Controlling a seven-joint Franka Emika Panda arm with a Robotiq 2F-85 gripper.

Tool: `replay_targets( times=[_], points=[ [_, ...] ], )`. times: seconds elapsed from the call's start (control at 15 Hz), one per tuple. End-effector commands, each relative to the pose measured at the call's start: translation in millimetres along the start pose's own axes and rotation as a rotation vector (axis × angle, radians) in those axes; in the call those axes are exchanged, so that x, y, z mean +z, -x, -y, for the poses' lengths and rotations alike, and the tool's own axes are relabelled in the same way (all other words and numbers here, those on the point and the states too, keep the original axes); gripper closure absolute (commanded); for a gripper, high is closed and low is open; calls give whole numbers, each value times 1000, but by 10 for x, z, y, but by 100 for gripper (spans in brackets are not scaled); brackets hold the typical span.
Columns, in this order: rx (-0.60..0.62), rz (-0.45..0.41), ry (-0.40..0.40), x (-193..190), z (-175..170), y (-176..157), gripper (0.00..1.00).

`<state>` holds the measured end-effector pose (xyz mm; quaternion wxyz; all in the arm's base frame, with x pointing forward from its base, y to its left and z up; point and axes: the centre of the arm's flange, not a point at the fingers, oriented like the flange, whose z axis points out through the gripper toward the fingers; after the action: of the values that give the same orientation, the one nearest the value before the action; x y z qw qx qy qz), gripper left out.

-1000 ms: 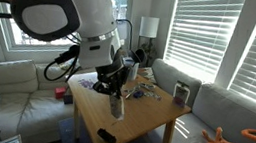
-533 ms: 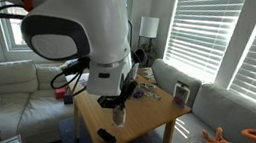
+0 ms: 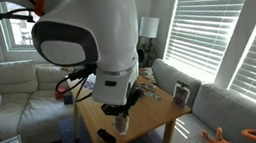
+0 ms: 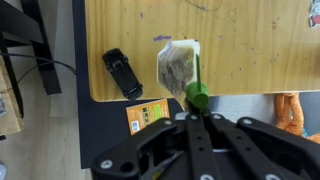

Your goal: Move the bag to the right

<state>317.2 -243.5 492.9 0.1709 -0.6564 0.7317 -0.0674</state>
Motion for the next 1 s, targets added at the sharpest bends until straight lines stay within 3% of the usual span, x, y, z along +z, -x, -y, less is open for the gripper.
replay_targets(
  times=[0.0,0.4,0.93],
  points=[
    [3,-35,18,-37,101,-28,99],
    [-20,-114,56,-57,208,49,99],
    [-30,-149,87,34,264,194,99]
  ],
)
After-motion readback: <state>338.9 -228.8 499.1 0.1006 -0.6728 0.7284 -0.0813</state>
